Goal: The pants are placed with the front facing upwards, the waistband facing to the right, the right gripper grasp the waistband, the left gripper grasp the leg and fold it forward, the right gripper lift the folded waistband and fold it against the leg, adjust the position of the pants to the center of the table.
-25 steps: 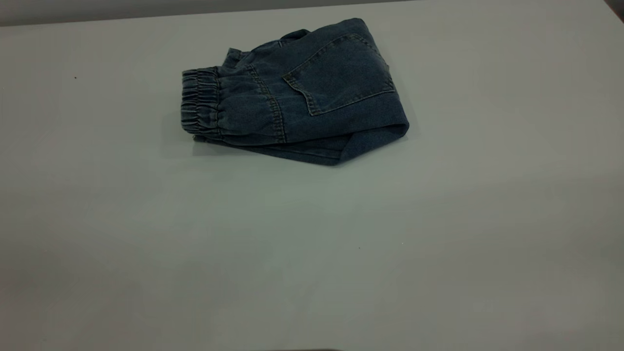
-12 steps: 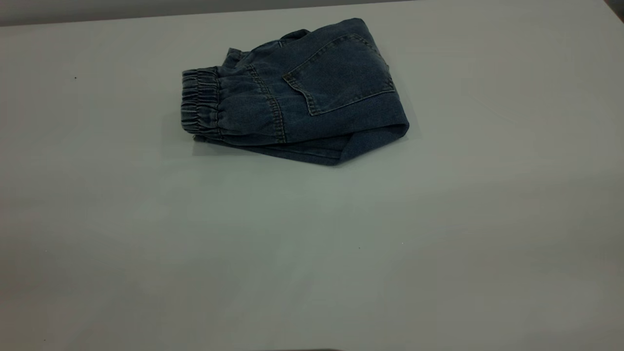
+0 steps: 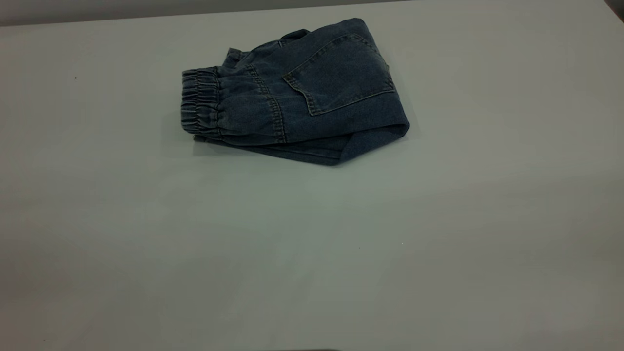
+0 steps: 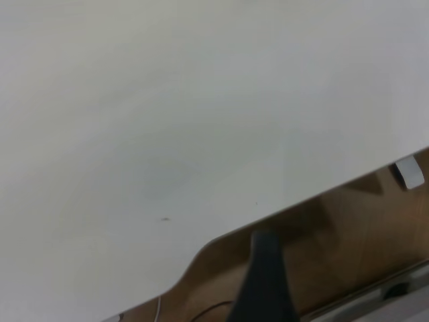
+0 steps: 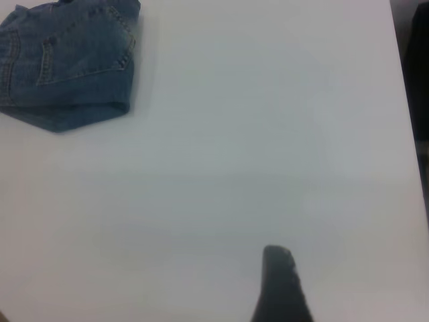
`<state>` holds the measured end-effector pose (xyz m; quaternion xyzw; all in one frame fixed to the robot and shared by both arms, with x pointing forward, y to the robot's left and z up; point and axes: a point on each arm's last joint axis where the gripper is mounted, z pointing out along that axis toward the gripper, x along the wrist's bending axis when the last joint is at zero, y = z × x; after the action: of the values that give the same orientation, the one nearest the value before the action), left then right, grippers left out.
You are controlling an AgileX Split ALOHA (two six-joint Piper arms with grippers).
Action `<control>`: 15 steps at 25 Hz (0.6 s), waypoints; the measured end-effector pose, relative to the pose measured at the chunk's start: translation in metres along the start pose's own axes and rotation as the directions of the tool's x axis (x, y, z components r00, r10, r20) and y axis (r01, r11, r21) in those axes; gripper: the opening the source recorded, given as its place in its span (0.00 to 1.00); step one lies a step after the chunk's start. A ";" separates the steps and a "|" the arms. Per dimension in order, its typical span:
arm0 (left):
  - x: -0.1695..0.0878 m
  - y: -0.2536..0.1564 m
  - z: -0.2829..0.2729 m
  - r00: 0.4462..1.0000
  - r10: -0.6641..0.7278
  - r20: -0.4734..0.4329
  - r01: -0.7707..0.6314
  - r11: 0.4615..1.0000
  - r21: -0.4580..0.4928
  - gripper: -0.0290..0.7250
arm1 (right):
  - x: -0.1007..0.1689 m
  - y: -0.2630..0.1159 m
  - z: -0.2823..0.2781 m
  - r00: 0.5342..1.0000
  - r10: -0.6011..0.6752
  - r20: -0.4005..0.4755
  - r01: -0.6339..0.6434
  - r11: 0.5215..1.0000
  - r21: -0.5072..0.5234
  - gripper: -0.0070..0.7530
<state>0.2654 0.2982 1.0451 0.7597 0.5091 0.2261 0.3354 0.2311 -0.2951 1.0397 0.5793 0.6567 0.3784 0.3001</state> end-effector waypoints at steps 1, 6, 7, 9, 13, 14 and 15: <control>0.001 -0.001 -0.001 1.000 -0.013 -0.012 0.013 1.000 -0.008 0.77 | 0.000 0.000 0.000 1.000 0.000 0.000 0.000 1.000 0.000 0.56; 0.005 -0.010 -0.013 0.975 -0.160 -0.155 0.146 0.984 -0.100 0.77 | 0.001 0.000 0.000 1.000 0.010 0.005 -0.010 1.000 -0.001 0.56; 0.005 -0.013 -0.016 0.961 -0.200 -0.192 0.176 0.975 -0.131 0.77 | 0.001 0.000 0.000 1.000 0.016 0.013 -0.016 1.000 -0.001 0.56; 0.004 -0.018 -0.021 0.938 -0.250 -0.239 0.212 0.961 -0.175 0.77 | 0.001 0.000 0.000 0.999 0.036 0.041 -0.036 0.999 -0.004 0.56; 0.001 -0.026 -0.029 0.899 -0.319 -0.300 0.249 0.935 -0.251 0.77 | 0.002 0.000 0.001 0.993 0.071 0.096 -0.070 0.997 -0.009 0.56; 0.000 -0.026 -0.029 0.888 -0.335 -0.316 0.260 0.931 -0.257 0.77 | 0.002 0.000 0.001 0.992 0.077 0.104 -0.076 0.997 -0.011 0.56; 0.000 -0.027 -0.029 0.879 -0.345 -0.328 0.268 0.928 -0.258 0.77 | 0.002 0.001 0.001 0.990 0.083 0.115 -0.082 0.997 -0.012 0.56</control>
<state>0.2287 0.3132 1.0453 0.5744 0.6509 0.3593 0.3424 0.2319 -0.2932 1.0397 0.6258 0.6123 0.3589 0.3235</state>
